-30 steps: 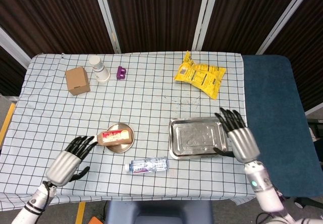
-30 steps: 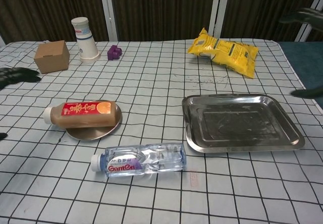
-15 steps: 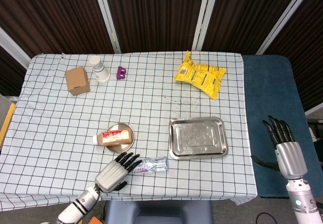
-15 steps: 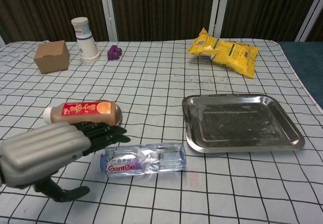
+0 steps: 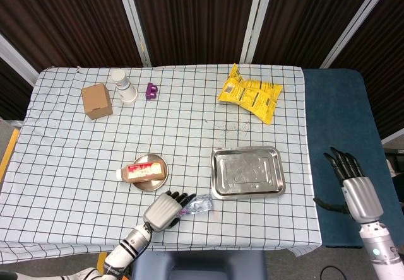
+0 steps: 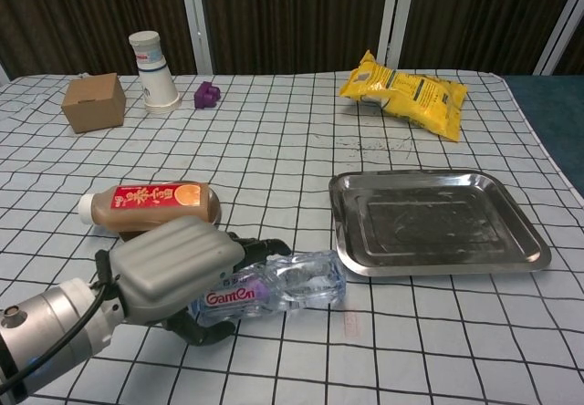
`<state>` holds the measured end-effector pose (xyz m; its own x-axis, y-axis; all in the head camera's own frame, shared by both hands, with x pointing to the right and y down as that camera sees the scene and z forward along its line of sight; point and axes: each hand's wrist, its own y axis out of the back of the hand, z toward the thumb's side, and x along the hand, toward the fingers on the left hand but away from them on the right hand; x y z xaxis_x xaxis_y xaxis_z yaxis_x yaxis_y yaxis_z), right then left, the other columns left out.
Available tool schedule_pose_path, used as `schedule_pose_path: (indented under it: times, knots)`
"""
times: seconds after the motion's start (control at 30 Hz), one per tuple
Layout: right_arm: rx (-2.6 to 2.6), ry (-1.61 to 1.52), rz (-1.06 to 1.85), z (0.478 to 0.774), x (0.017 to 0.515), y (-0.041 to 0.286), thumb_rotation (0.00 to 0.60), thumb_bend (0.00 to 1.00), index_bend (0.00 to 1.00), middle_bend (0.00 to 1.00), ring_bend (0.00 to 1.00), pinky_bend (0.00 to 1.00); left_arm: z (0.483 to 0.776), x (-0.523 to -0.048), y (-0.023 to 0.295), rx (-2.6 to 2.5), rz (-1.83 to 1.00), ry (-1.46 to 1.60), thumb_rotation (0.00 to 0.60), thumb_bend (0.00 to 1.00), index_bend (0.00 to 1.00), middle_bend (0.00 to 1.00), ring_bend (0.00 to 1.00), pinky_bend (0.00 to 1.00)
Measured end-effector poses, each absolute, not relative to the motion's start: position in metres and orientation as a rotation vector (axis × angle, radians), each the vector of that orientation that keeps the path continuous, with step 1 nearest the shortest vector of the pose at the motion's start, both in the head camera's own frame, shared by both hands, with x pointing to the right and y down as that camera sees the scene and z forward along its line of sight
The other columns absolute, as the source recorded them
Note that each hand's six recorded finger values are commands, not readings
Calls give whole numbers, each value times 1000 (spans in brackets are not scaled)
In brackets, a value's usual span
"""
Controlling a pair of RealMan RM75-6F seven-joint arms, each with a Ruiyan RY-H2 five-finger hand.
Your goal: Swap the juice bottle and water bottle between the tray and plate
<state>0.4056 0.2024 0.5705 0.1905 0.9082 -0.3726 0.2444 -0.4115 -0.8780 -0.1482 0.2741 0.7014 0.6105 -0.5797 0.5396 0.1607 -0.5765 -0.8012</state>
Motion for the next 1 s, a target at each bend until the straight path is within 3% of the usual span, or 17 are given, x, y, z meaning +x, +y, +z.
schedule_pose_path:
  times: [0.1,0.27,0.43,0.6,0.8,1.0]
  knots:
    - [-1791,-1076,1247,570,405,202,600,176,0,2,0,100,701,-148,271,-1954,-1039,369,600,391,496,662,695,846]
    - [-1795,-1061,1267,574,404,203,600,177,0,2,0,100,692,-146,263,-1980,-993,468,600,422,589,742,770,908]
    - [-1798,-1062,1284,576,405,202,600,176,0,3,0,100,683,-143,247,-1994,-935,549,600,442,590,743,779,918]
    - [-1787,-1088,1302,576,411,197,600,176,0,3,0,100,677,-128,211,-1994,-861,598,600,448,584,734,779,920]
    - [-1777,-1115,1334,579,419,191,600,176,0,3,0,100,696,-99,172,-1983,-836,575,600,446,564,715,766,901]
    - [-1796,-1122,1344,582,423,187,600,176,0,3,0,100,718,-52,156,-2021,-799,552,600,442,535,680,746,877]
